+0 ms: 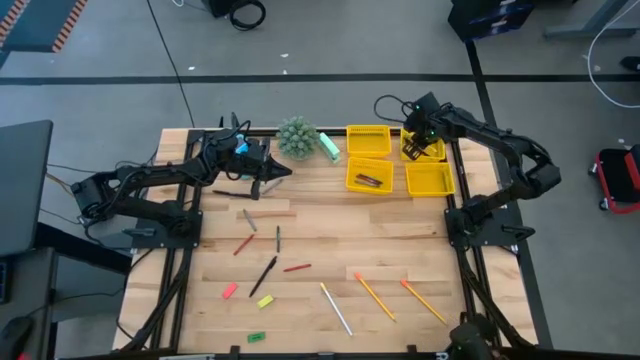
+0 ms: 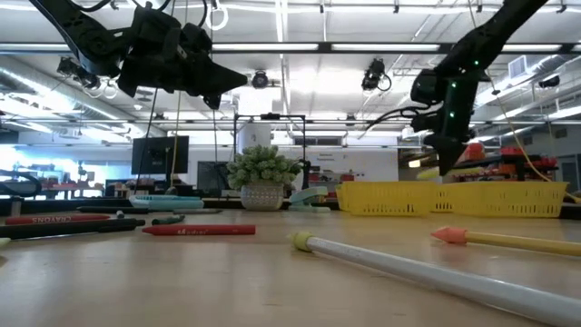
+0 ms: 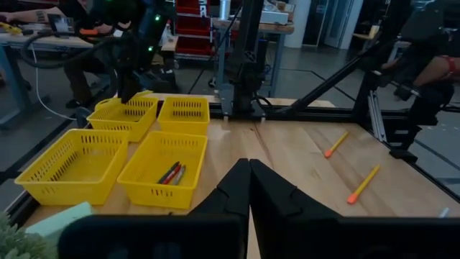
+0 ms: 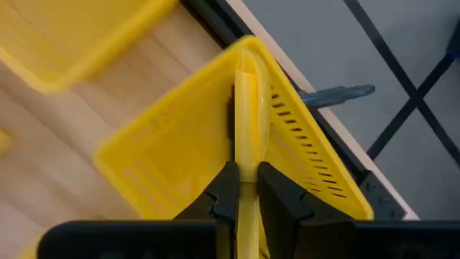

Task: Sort crayons/erasers/pens/pencils in bins
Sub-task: Put the yellow pen into the top right yellow bin, then adjust the bottom left yellow bin

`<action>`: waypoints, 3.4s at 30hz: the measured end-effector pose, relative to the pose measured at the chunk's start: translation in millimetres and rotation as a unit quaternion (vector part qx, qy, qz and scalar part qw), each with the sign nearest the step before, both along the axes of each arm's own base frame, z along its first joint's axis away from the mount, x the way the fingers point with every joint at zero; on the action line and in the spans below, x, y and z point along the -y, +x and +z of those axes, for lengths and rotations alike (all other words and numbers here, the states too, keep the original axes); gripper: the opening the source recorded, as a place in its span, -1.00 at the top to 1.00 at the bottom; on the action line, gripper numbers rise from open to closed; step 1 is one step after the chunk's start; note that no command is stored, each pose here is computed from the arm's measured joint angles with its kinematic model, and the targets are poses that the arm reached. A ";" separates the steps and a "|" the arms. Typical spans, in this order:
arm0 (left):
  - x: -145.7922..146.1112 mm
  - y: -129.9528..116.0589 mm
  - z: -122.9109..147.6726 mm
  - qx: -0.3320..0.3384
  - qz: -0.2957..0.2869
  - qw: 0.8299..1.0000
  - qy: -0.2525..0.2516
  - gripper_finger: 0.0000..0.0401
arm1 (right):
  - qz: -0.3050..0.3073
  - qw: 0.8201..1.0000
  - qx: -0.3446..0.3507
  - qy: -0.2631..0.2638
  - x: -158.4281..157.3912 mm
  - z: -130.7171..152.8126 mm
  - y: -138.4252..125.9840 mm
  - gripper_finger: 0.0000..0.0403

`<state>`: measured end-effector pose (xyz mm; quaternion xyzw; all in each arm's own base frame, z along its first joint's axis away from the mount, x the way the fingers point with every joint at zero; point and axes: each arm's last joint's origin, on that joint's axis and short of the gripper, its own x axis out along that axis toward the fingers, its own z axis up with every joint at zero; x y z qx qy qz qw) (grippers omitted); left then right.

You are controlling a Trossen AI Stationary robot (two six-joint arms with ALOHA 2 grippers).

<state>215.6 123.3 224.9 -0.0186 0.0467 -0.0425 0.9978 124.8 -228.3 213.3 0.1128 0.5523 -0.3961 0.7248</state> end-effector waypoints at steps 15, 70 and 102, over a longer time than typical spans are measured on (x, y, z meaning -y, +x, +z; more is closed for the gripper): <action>0.0 0.0 0.1 0.002 -0.001 1.000 0.016 0.94 | 0.050 0.998 -0.027 -0.008 0.8 -19.4 -6.8 0.77; 4.2 2.2 -0.8 -0.002 -0.012 1.000 0.017 0.87 | 0.027 0.999 0.021 0.016 -4.1 -5.2 7.7 0.44; -0.4 0.3 5.0 0.029 -0.004 0.996 0.084 0.87 | 0.289 0.956 0.030 0.031 -152.9 8.5 145.2 0.23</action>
